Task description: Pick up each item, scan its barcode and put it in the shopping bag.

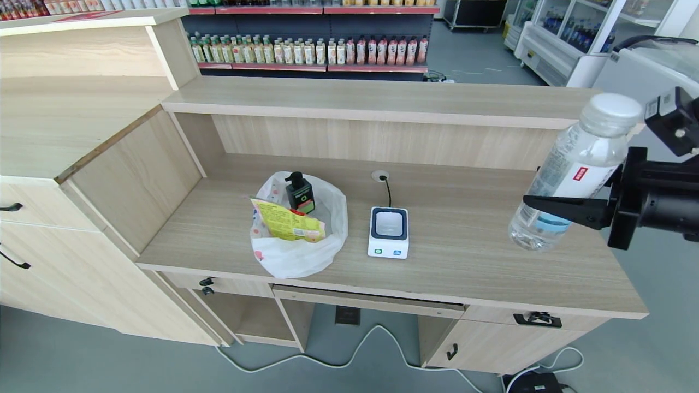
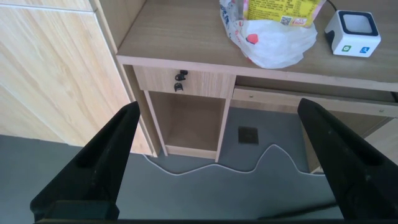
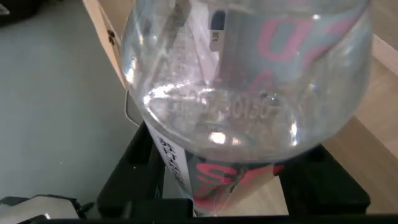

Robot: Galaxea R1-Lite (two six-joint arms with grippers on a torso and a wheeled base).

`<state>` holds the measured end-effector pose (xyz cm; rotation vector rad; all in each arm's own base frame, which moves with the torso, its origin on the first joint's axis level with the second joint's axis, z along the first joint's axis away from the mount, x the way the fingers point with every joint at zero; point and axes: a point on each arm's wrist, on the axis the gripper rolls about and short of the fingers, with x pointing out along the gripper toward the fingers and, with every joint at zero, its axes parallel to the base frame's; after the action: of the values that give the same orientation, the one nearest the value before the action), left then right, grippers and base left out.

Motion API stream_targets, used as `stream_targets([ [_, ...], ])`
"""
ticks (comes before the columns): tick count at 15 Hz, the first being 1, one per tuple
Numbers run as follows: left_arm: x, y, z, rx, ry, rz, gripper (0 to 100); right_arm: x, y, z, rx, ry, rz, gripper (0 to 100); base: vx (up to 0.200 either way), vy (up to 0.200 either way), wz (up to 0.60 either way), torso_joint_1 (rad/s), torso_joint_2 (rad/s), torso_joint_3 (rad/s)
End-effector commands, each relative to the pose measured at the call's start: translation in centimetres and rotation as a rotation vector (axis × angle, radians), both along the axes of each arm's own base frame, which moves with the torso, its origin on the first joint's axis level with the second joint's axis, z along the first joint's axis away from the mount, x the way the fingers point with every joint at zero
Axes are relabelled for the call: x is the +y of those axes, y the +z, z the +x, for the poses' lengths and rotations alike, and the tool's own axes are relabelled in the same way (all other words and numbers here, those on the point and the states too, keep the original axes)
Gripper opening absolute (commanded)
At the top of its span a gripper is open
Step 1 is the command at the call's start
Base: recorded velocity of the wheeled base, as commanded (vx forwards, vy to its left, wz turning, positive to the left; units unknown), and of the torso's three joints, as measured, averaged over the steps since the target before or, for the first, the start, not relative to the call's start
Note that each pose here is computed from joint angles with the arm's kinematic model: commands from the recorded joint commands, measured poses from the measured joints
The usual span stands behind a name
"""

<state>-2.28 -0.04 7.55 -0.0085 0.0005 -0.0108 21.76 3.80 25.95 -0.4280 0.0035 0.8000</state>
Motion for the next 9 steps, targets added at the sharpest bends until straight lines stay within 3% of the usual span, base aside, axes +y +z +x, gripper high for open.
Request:
stream_targets([
  [1, 0.0, 0.0, 0.0, 0.000, 0.000, -0.001, 100, -2.3, -1.0, -0.1, 0.032, -0.103, 0.000, 0, 0.000, 0.000, 0.00, 0.000, 0.00, 0.000],
  [7, 0.0, 0.0, 0.0, 0.000, 0.000, -0.001, 100, -6.1, -1.5, -0.6, 0.043, -0.282, -0.004, 0, 0.000, 0.000, 0.00, 0.000, 0.00, 0.000],
  [9, 0.0, 0.0, 0.0, 0.000, -0.001, -0.001, 100, -7.5, -1.7, -1.1, 0.041, -0.340, -0.045, 0, 0.000, 0.000, 0.00, 0.000, 0.00, 0.000],
])
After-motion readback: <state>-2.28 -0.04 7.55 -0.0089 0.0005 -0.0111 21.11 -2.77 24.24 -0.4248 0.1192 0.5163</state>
